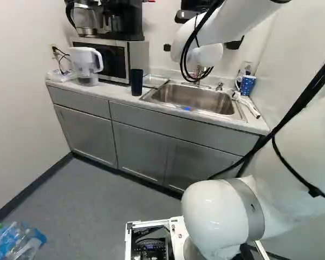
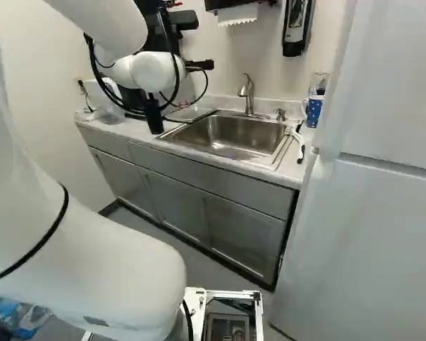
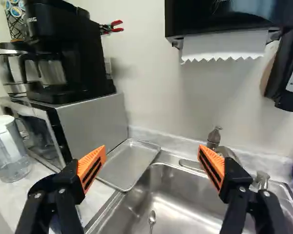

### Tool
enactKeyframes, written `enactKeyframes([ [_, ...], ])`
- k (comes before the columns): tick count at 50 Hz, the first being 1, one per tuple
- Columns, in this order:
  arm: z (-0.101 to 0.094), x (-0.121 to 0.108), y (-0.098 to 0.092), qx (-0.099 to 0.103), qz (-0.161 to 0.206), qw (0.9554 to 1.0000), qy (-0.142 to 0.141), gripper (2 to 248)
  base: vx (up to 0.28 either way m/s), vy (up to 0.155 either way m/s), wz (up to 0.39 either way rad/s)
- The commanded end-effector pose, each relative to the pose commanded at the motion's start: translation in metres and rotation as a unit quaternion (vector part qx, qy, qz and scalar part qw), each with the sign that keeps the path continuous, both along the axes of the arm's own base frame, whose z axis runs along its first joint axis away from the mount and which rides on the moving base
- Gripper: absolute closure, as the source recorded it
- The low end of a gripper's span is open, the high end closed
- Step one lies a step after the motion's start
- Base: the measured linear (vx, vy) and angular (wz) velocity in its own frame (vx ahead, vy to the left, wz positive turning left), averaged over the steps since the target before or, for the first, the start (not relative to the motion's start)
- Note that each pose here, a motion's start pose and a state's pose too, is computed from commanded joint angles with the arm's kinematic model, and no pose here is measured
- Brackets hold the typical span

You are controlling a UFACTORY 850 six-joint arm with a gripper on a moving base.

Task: Rinse the cup and place it in the tray

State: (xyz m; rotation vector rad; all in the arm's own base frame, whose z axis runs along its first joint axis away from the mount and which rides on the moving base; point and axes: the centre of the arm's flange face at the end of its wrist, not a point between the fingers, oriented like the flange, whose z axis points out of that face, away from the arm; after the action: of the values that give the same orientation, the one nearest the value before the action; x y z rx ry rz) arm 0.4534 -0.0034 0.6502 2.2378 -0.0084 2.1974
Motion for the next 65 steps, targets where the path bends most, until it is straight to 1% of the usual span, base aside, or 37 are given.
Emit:
enactKeyframes([
  [26,0.0,0.0,0.0,0.0,0.0,1.0,0.0,3,0.095,0.0,-0.009],
  [44,0.0,0.001,0.0,0.0,0.0,1.0,0.0,3,-0.001,0.0,0.001],
  [51,0.0,0.008,-0.003,0.0,-0.003,1.0,0.001,3,0.0,0.0,0.0],
  [65,0.001,0.032,-0.014,0.003,-0.015,0.9999,0.004,3,0.0,0.0,0.0],
])
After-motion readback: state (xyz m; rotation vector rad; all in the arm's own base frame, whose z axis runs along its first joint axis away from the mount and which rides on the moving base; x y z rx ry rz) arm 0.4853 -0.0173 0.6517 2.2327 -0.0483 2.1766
